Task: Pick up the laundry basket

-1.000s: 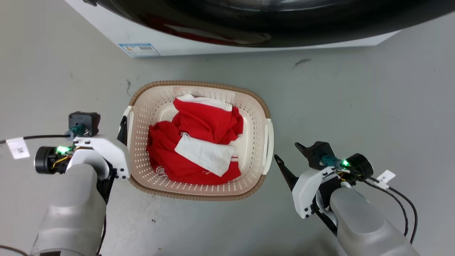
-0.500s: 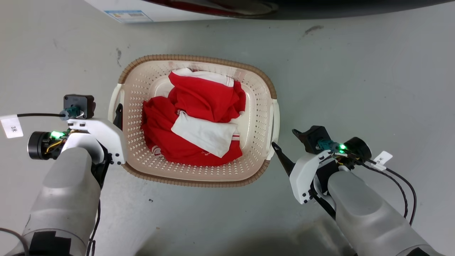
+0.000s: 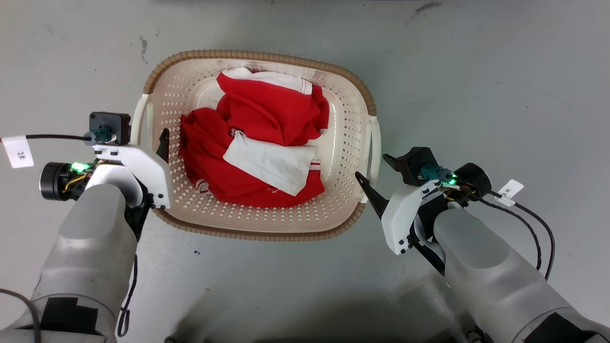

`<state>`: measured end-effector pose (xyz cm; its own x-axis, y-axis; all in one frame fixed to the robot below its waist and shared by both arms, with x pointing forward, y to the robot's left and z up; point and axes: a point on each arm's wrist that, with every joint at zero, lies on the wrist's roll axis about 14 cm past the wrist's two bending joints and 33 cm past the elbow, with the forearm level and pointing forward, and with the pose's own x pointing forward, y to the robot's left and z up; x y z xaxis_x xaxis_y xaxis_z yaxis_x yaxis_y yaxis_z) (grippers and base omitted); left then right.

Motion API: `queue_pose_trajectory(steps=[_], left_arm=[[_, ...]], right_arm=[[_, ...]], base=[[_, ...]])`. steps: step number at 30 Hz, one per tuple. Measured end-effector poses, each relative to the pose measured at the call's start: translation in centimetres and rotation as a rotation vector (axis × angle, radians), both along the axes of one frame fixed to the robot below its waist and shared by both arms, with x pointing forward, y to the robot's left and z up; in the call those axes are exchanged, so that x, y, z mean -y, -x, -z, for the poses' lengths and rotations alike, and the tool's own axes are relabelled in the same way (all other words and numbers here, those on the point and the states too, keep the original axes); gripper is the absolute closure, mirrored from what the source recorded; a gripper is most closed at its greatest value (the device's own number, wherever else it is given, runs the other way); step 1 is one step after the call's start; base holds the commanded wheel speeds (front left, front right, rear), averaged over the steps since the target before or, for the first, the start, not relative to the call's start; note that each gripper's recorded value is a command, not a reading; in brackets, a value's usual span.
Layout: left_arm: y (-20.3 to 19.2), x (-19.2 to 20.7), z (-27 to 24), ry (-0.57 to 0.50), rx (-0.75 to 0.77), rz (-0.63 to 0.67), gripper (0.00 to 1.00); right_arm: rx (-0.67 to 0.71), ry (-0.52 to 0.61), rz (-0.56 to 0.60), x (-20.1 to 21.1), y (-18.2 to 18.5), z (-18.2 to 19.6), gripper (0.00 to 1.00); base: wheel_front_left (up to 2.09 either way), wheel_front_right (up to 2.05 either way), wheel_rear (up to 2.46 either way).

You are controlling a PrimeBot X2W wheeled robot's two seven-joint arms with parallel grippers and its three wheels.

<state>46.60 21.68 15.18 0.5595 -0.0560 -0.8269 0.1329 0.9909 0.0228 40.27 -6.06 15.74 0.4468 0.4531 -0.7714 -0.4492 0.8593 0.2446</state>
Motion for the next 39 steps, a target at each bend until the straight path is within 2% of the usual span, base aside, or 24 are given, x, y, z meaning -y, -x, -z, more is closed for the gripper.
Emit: queue_pose_trajectory(steps=[6, 7, 8, 9, 10, 23, 39], left_arm=[[0.6, 0.4, 0.8, 0.005, -0.035, 0.008, 0.00], [0.7, 0.5, 0.9, 0.007, -0.040, 0.010, 0.07], [0.8, 0.6, 1.0, 0.007, -0.042, 0.014, 0.66], [0.9, 0.6, 1.1, 0.006, -0.049, 0.020, 1.00], [1.1, 0.7, 1.3, 0.007, -0.060, 0.023, 1.00], [0.8, 2.0, -0.1, 0.037, -0.042, 0.031, 1.00], [2.7, 3.5, -6.0, 0.087, -0.006, 0.005, 1.00]], right_arm=[[-0.030, 0.005, -0.005, -0.1, 0.3, 0.8, 0.00], [-0.039, 0.006, -0.007, -0.1, 0.5, 0.9, 0.00], [-0.044, 0.007, -0.010, -0.1, 0.5, 1.0, 0.00], [-0.046, 0.007, -0.010, -0.1, 0.5, 1.1, 0.78], [-0.049, 0.009, -0.011, -0.1, 0.6, 1.2, 1.00], [-0.024, 0.034, -0.015, 0.4, -0.3, 0.1, 1.00], [0.056, 0.081, 0.047, 2.6, -0.6, -6.0, 1.00]], base=[[0.00, 0.00, 0.00], [0.00, 0.00, 0.00], [0.00, 0.00, 0.00], [0.00, 0.00, 0.00], [0.00, 0.00, 0.00], [0.00, 0.00, 0.00], [0.00, 0.00, 0.00]])
